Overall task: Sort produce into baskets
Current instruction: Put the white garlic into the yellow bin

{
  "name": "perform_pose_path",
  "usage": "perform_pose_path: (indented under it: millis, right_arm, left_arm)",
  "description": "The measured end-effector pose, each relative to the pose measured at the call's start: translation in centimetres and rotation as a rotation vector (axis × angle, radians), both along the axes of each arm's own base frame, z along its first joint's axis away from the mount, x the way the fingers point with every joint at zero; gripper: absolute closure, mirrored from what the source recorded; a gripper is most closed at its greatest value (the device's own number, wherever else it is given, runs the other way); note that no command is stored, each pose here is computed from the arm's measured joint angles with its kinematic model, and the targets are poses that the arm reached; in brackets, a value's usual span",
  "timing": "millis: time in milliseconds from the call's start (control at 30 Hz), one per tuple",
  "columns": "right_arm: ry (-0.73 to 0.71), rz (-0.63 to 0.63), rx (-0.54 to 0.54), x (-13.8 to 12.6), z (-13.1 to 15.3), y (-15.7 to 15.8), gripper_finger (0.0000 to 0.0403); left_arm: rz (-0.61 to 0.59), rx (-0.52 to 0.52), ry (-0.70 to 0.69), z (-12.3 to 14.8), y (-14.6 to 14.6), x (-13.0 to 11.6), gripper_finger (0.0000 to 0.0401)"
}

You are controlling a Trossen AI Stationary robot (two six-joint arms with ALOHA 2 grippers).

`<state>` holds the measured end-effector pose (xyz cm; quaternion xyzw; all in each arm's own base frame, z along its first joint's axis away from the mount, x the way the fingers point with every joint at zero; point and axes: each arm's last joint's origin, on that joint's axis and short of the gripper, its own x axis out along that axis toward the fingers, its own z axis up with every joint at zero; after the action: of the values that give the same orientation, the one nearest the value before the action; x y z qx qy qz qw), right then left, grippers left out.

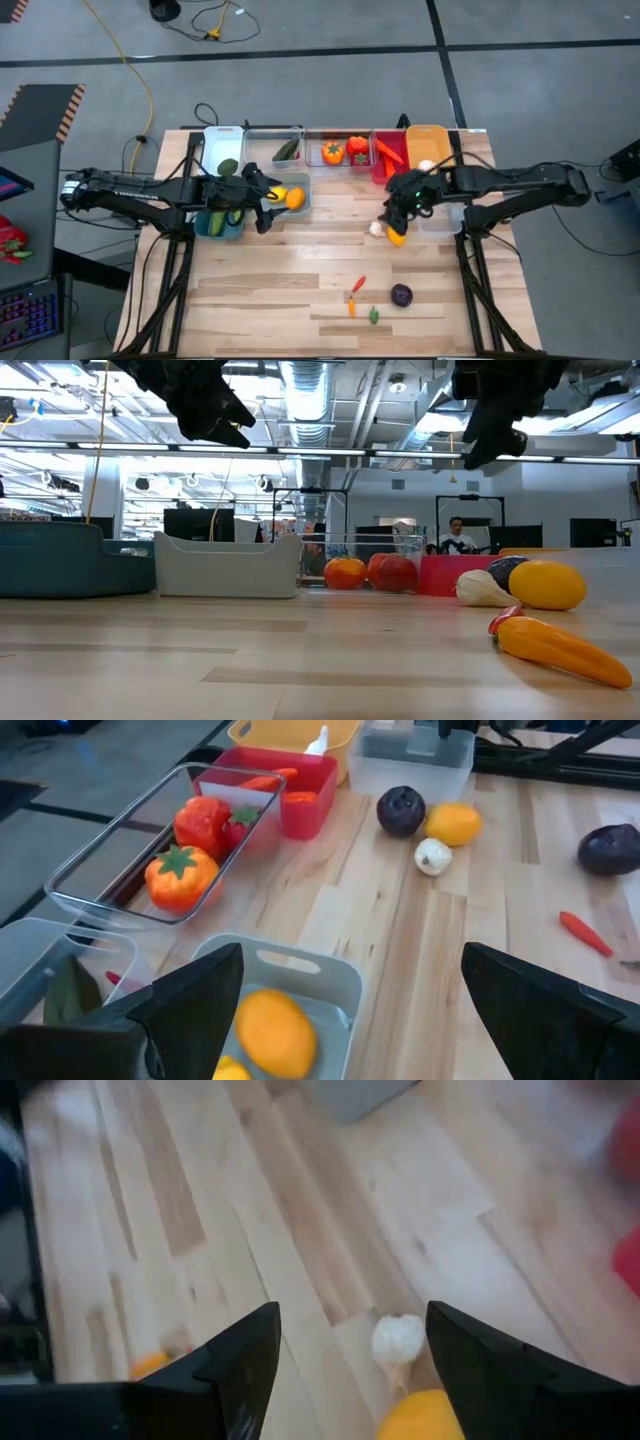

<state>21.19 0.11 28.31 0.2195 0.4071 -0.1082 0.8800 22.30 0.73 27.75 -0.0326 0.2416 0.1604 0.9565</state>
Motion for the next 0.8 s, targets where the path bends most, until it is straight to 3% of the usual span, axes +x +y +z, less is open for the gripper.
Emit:
perform_pose_path:
  millis: [467,800]
  right_arm:
    - [0.355,0.222,-0.237,5.0,-7.7,1.6,0.0124]
    - [0.482,0.263,-0.249,6.1,-10.8,1.6,0.0124]
  left_arm:
    - [0.009,-0.019,-0.005,0.0,0.0,0.0,0.0037]
    - [0.009,-0.021,-0.006,0.0,0.0,0.0,0.0037]
